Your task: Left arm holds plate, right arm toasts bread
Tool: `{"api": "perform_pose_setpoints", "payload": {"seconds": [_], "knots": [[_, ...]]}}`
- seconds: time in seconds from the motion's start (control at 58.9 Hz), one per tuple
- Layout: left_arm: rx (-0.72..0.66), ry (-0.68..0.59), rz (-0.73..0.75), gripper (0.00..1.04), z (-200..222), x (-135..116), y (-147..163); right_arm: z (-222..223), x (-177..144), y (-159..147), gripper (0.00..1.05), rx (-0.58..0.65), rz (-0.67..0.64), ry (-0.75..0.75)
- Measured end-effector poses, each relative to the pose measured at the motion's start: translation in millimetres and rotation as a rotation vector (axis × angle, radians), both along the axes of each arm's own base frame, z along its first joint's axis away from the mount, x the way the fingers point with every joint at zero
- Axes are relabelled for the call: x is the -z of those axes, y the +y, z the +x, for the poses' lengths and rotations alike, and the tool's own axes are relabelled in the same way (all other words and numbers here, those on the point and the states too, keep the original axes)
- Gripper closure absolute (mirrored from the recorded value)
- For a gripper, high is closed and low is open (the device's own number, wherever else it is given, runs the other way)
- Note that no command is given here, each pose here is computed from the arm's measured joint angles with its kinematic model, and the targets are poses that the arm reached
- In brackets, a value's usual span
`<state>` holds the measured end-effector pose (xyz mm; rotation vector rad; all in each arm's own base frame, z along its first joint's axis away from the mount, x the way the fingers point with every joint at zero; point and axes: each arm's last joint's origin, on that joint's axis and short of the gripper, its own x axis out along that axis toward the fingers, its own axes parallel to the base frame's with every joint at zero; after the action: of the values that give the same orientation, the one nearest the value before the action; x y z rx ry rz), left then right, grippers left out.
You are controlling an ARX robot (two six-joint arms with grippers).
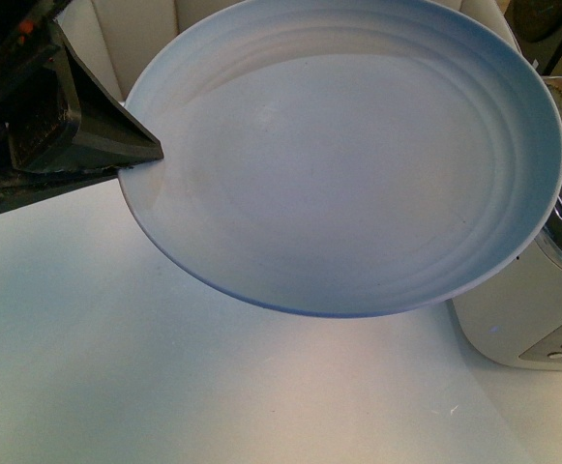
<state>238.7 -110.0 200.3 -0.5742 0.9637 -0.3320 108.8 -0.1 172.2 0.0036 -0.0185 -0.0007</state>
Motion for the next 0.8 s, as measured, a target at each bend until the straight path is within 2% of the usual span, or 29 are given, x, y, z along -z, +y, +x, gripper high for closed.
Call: {"api": "perform_pose_setpoints", "payload": {"seconds": [0.153,0.458,0.492,0.746,0.797], "knots": [[0.002,-0.001,0.002,1.02,0,0,0,-8,5,0,1.03,0.000,0.000,0.034],[0.004,-0.002,0.004,1.02,-1,0,-1,-12,3,0,1.01,0.000,-0.001,0.005],[0.004,-0.002,0.004,1.02,-1,0,-1,-12,3,0,0.96,0.000,0.000,0.005],[0.007,-0.002,0.003,1.02,-1,0,-1,-12,3,0,0.39,0.000,0.000,0.004],[0.008,-0.003,0.004,1.02,-1,0,-1,-12,3,0,0.32,0.000,0.000,0.005]]}}
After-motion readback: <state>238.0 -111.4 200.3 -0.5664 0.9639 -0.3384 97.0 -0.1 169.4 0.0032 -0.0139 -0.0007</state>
